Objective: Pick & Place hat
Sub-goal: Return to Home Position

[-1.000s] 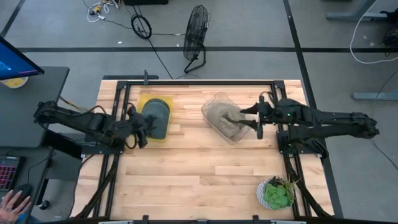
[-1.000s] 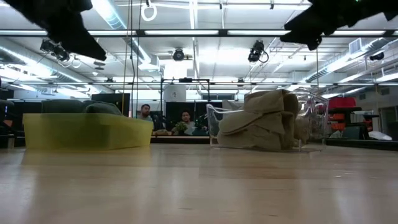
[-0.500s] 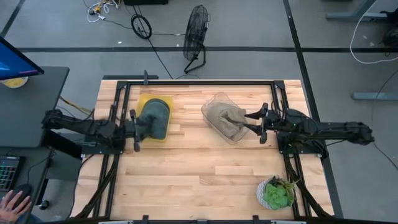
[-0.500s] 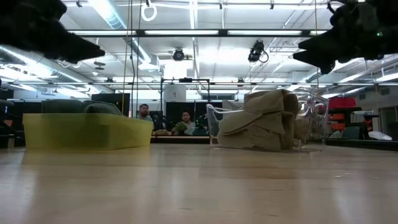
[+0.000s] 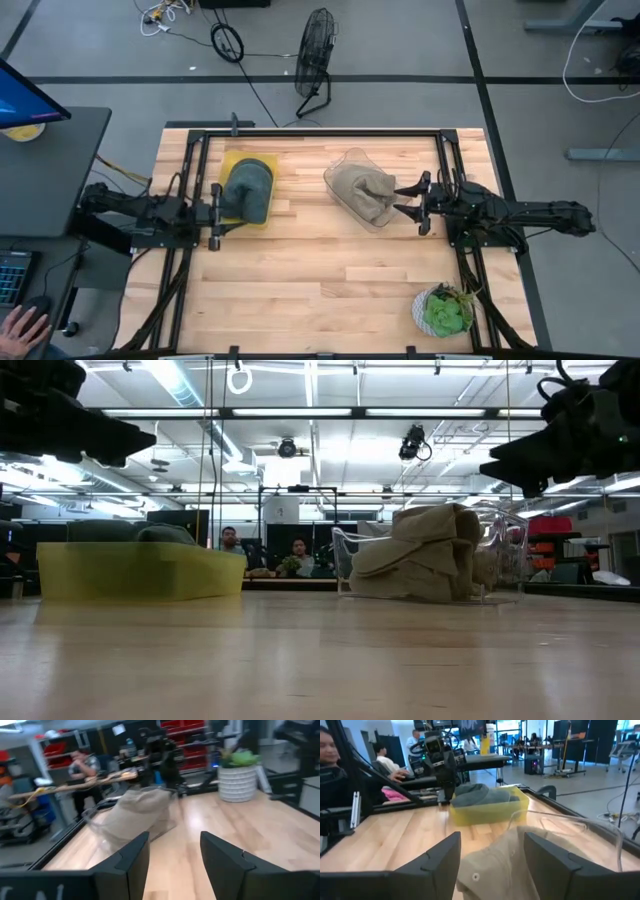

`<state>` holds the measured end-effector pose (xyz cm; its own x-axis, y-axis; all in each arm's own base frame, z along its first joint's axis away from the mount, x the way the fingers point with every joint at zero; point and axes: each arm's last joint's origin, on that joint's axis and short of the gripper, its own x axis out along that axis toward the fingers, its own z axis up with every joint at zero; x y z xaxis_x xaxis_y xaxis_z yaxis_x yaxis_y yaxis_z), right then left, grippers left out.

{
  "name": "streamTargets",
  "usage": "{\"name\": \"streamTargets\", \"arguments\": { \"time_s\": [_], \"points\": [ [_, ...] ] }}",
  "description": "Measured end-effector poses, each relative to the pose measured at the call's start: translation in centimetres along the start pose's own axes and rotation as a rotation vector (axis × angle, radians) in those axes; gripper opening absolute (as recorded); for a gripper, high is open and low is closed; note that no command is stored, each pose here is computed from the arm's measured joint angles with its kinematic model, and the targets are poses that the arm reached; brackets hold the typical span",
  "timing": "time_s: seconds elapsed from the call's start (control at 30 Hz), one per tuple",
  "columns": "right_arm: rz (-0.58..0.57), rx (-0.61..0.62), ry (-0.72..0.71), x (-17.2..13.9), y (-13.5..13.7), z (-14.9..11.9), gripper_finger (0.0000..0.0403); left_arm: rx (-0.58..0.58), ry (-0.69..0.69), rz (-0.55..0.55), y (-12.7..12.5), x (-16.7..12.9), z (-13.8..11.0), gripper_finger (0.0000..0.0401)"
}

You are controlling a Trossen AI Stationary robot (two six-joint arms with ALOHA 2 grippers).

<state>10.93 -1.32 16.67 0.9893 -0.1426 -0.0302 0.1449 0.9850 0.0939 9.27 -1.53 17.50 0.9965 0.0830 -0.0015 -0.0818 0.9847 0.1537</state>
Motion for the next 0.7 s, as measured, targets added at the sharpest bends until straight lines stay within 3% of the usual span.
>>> {"name": "streamTargets", "arguments": {
  "time_s": [0.13,0.7],
  "points": [
    [-0.003,-0.048,0.01,0.0,0.0,-0.1,0.0219,0.018,0.004,-0.022,-0.1,0.0,-0.1,0.0179],
    [-0.016,-0.032,0.149,-0.1,-0.1,-1.4,0.0219,0.028,0.032,-0.027,-0.2,0.2,-0.3,0.0179]
  ]
}}
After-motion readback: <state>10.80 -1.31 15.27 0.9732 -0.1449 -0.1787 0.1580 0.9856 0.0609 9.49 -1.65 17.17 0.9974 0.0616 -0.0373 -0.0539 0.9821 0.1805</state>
